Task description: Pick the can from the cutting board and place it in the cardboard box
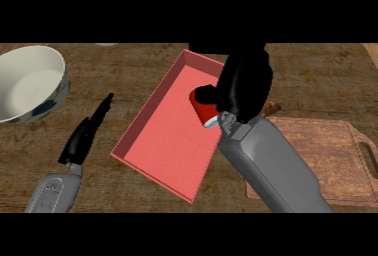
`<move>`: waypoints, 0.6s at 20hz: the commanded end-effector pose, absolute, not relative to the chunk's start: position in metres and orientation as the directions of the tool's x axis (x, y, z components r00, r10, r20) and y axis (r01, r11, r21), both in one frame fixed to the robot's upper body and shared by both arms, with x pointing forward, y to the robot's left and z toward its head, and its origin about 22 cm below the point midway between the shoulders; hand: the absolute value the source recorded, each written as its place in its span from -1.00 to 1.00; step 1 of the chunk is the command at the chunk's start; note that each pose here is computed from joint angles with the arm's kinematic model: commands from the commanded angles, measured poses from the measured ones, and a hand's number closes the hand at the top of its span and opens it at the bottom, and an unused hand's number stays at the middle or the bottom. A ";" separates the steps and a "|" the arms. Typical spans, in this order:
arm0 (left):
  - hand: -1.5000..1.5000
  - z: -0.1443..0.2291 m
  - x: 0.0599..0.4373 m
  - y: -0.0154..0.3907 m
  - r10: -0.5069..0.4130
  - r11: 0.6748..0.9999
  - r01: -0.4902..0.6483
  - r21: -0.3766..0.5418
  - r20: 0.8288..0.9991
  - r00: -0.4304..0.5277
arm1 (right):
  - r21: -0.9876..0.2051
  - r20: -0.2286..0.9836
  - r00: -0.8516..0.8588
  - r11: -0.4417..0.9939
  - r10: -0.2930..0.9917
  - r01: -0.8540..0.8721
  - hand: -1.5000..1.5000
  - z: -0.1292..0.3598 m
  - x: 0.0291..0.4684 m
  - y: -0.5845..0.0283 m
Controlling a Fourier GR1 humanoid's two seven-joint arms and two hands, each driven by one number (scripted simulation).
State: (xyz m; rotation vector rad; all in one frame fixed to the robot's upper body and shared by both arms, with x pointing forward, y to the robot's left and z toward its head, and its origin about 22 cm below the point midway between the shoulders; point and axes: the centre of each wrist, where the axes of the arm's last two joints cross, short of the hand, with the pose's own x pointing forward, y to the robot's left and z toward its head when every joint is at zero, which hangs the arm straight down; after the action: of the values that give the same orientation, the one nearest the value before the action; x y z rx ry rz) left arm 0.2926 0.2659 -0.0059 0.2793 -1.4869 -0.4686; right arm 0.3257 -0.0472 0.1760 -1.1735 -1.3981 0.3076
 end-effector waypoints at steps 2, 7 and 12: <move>0.00 -0.015 0.288 0.267 -0.456 0.885 0.114 0.451 0.889 0.031 | -0.490 0.854 0.212 0.601 0.474 0.631 -1.00 0.180 0.317 -0.056; 0.00 -0.013 0.281 0.273 -0.459 0.886 0.089 0.455 0.888 0.038 | -0.350 0.903 0.104 0.574 0.416 0.740 -1.00 0.163 0.306 -0.077; 0.00 -0.011 0.276 0.292 -0.472 0.881 0.067 0.469 0.880 0.050 | -0.271 0.907 0.031 0.527 0.419 0.805 -1.00 0.127 0.288 -0.096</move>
State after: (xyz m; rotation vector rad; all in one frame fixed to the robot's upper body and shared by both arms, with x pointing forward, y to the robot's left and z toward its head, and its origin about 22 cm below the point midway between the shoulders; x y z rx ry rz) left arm 0.2815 0.2801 -0.0111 0.3149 -1.4703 -0.4292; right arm 0.2986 -0.0884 0.1410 -1.1561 -1.6266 -0.1305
